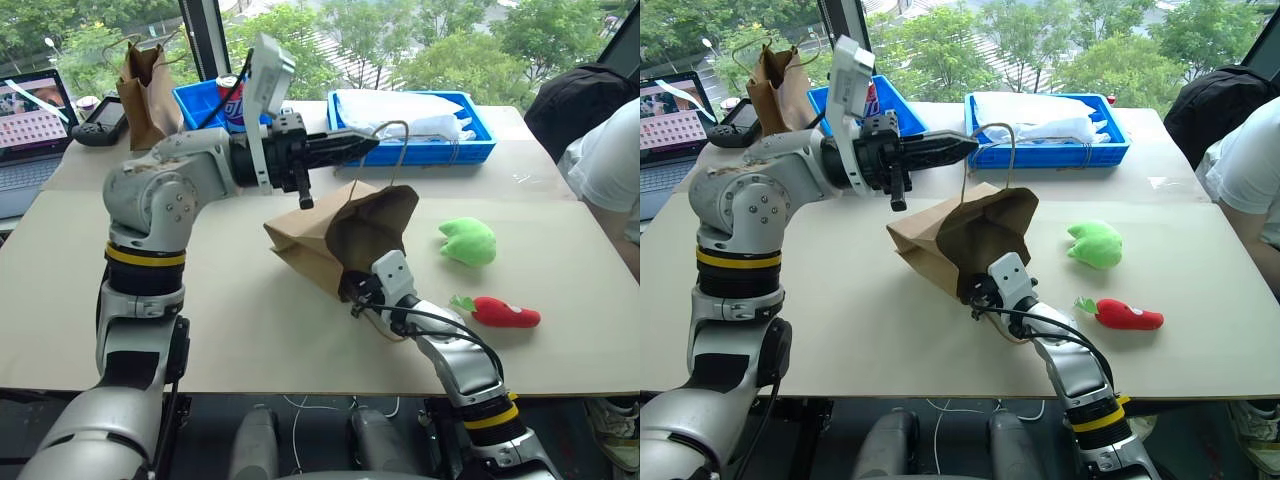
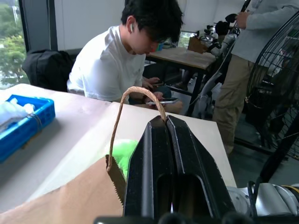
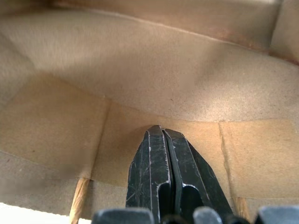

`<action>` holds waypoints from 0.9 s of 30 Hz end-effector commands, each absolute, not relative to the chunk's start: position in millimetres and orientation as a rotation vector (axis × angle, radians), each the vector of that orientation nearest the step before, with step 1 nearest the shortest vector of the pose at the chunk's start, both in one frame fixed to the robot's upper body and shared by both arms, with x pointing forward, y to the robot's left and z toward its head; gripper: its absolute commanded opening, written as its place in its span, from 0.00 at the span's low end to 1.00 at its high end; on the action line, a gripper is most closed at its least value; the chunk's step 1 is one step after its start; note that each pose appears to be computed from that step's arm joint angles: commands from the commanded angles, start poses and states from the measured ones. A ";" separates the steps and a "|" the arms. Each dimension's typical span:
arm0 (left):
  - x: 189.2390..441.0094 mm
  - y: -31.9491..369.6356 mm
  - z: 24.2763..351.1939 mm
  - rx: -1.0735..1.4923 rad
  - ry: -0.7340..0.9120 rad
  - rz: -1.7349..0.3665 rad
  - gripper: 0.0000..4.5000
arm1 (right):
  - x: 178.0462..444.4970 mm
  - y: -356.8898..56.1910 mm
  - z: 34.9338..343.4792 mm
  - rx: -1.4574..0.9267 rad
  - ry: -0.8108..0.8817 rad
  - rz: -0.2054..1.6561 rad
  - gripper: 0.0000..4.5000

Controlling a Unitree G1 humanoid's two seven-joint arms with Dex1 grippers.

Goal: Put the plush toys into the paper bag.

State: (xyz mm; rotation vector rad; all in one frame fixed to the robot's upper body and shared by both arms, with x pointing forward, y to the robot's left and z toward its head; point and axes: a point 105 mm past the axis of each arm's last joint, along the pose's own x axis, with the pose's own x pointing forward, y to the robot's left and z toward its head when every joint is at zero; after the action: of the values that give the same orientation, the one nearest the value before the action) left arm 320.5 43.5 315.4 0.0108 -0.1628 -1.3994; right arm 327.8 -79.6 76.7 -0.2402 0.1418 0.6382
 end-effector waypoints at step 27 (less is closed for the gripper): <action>314.6 51.8 309.9 0.240 -0.295 -1.368 0.00 | 308.0 -114.2 175.3 -0.200 0.034 0.728 0.13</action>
State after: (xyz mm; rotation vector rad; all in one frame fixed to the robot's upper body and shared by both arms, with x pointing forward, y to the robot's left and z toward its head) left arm 319.3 52.0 293.7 0.2340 -0.2156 -1.3612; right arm 312.8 -106.1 143.1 -0.1971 0.1156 0.7246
